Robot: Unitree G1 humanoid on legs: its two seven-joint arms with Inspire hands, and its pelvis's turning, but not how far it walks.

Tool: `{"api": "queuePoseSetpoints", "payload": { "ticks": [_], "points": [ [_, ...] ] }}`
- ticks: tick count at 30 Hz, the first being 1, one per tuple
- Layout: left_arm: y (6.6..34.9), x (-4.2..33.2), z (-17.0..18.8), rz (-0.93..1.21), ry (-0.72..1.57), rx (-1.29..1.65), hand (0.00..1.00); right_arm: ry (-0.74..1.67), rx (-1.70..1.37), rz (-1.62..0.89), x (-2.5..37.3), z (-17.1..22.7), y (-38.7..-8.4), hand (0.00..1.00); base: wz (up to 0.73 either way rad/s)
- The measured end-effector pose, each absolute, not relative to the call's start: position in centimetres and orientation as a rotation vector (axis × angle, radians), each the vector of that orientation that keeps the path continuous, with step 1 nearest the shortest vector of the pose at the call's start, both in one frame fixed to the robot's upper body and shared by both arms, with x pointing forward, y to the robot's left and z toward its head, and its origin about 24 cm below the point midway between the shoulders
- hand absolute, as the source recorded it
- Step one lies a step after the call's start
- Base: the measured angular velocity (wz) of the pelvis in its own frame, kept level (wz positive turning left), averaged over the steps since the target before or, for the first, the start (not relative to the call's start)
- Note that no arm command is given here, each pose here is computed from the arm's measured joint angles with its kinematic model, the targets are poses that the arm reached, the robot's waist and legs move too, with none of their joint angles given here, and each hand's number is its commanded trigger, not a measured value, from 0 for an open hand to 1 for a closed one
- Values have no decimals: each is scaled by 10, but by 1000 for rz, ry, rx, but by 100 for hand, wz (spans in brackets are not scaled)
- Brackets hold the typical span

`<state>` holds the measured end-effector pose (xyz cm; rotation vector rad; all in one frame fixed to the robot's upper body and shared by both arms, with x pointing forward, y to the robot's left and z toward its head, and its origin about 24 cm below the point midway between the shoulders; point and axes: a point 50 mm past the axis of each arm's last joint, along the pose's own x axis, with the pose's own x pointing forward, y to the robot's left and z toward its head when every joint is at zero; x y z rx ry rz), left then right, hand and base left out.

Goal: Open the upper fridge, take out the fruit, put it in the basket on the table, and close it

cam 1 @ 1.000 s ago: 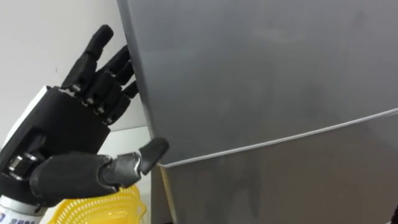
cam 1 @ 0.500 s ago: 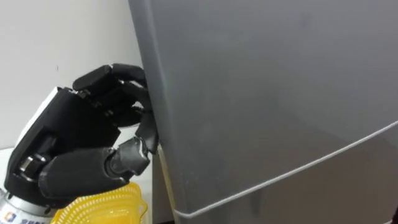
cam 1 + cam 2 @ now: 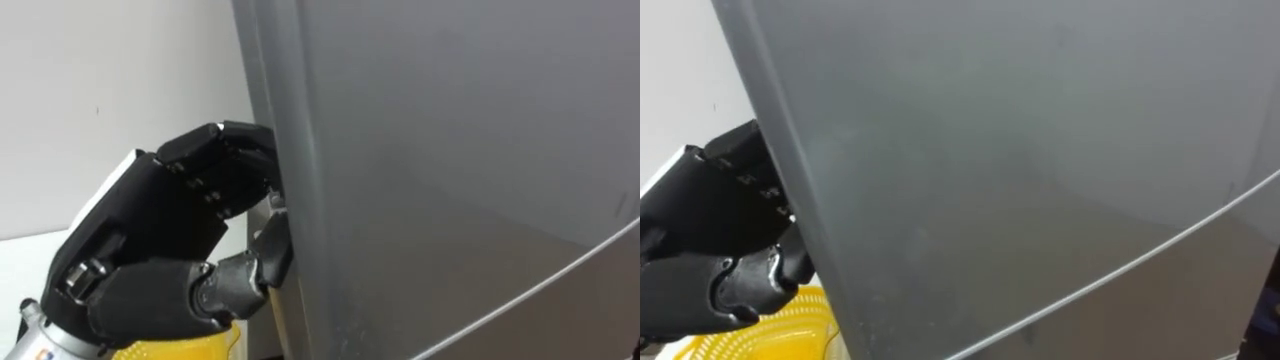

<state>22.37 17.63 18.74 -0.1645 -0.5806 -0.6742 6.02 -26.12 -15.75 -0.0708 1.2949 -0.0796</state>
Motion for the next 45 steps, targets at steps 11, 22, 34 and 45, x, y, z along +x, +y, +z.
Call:
{"api": "queuePoseSetpoints", "payload": {
  "ticks": [11,22,34,45],
  "points": [
    [162,223,184,-735,-587,-212,0,1289,-119,-66,67,-157,-259,0,0],
    [140,217,184,-908,-600,-318,0,1282,-136,-80,71,-157,-260,0,-2],
    [96,210,186,-1182,-584,-345,0,1262,-180,16,83,-155,-258,0,-11],
    [86,206,179,-1274,-534,-350,0,1288,-172,-7,78,-156,-260,0,-7]
  ]
}}
